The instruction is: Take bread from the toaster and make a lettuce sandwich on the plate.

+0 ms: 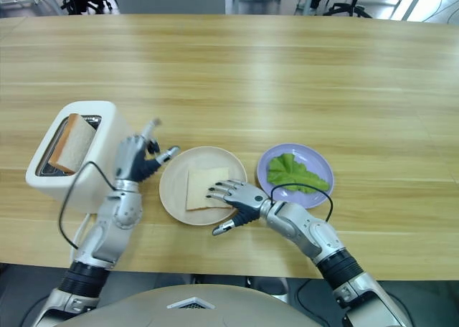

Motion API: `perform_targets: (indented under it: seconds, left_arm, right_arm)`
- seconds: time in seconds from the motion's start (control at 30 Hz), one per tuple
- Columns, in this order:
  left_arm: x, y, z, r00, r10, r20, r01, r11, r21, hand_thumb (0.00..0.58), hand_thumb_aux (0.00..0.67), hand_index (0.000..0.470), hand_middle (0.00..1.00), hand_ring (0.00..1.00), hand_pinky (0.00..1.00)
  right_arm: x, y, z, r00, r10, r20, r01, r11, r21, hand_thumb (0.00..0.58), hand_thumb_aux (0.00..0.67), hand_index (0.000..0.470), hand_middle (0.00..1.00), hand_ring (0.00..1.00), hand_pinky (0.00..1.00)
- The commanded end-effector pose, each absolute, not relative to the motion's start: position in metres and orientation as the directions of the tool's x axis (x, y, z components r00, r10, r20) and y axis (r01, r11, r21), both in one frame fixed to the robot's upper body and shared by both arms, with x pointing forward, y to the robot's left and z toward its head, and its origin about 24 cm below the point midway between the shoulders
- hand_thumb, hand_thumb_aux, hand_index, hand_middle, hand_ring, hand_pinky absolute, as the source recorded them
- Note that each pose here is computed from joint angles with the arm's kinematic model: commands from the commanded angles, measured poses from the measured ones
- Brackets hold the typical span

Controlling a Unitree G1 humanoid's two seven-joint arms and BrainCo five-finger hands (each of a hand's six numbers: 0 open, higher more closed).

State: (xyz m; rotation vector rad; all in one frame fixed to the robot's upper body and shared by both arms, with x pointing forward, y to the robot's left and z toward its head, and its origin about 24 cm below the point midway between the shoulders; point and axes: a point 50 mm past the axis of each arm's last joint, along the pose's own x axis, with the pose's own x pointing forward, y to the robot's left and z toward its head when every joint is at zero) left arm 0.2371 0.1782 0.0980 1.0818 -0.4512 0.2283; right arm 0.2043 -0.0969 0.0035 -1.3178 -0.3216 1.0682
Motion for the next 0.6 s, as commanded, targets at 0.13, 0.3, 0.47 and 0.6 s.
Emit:
perform_targets:
  seconds: [0.13, 0.3, 0.47, 0.6]
  left_arm:
    - [0.222, 0.181, 0.122, 0.817, -0.023, 0.576, -0.481, 0.524, 0.703, 0.0, 0.0, 0.0, 0.0, 0.0, 0.0]
    - [0.201, 0.177, 0.138, 0.755, -0.036, 0.655, -0.547, 0.516, 0.659, 0.0, 0.0, 0.0, 0.0, 0.0, 0.0]
    - [0.181, 0.208, 0.153, 0.752, 0.037, 0.658, -0.63, 0.333, 0.702, 0.0, 0.0, 0.0, 0.0, 0.0, 0.0]
    - [0.17, 0.25, 0.152, 0.81, 0.171, 0.561, -0.583, 0.129, 0.802, 0.0, 0.0, 0.0, 0.0, 0.0, 0.0]
  right_arm:
    - [0.173, -0.114, -0.037, 0.397, 0.685, -0.611, -0.625, -0.285, -0.727, 0.0, 0.0, 0.0, 0.0, 0.0, 0.0]
    - [0.204, -0.105, 0.012, 0.61, 0.76, -0.225, -0.435, 0.084, -0.897, 0.0, 0.0, 0.0, 0.0, 0.0, 0.0]
    - [0.231, -0.146, 0.056, 0.772, 0.635, -0.014, -0.188, 0.207, -0.96, 0.0, 0.0, 0.0, 0.0, 0.0, 0.0]
    - [0.247, -0.189, 0.065, 0.867, 0.498, -0.029, -0.091, 0.1, -0.991, 0.0, 0.0, 0.0, 0.0, 0.0, 0.0]
